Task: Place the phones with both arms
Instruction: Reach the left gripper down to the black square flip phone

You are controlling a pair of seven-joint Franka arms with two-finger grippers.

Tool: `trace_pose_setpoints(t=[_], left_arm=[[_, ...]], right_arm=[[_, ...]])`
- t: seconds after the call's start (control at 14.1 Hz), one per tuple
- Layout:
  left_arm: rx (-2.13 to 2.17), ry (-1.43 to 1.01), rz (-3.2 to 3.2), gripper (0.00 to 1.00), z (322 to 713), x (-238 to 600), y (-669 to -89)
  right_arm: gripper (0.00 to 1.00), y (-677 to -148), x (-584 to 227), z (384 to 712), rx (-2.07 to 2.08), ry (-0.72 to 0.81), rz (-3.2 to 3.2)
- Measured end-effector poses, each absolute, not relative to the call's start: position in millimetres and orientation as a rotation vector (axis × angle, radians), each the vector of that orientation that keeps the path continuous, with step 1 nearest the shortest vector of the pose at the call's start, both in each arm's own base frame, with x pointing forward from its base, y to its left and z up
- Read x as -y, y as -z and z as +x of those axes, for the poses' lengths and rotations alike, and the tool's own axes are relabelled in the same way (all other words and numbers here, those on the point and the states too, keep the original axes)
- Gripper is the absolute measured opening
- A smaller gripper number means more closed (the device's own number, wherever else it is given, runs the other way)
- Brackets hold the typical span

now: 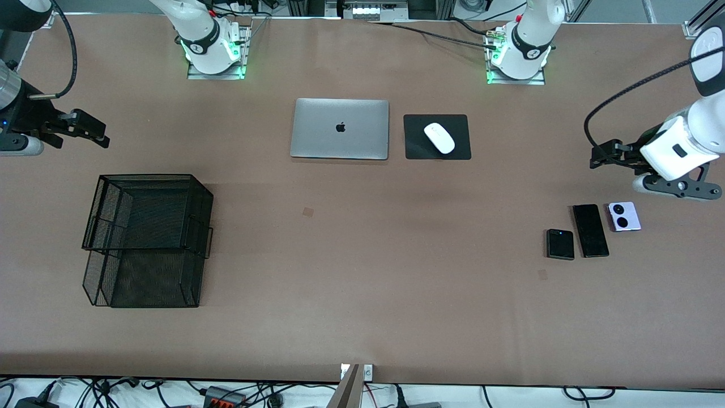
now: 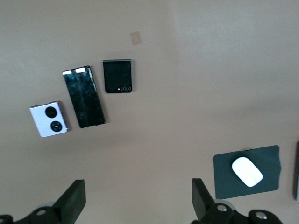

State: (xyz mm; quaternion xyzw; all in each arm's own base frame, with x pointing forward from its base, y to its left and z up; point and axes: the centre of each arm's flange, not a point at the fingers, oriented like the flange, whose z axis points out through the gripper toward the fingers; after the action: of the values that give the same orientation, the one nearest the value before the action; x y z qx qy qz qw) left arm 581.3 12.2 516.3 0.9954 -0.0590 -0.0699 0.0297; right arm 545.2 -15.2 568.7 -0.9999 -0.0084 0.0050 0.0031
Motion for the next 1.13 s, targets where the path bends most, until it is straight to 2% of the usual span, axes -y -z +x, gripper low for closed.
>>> trace_pose_setpoints(t=[0.43, 1.13], left_arm=[[0.134, 0.263, 3.036, 1.00, 595.7, -36.6, -476.6], [0.127, 0.192, 3.082, 1.00, 657.7, -47.0, -287.3]], right_arm=[[1.00, -565.0, 17.6, 546.6, 0.031, -0.027, -3.149], [1.00, -564.5, 16.1, 546.6, 0.044, -0.030, -3.166]])
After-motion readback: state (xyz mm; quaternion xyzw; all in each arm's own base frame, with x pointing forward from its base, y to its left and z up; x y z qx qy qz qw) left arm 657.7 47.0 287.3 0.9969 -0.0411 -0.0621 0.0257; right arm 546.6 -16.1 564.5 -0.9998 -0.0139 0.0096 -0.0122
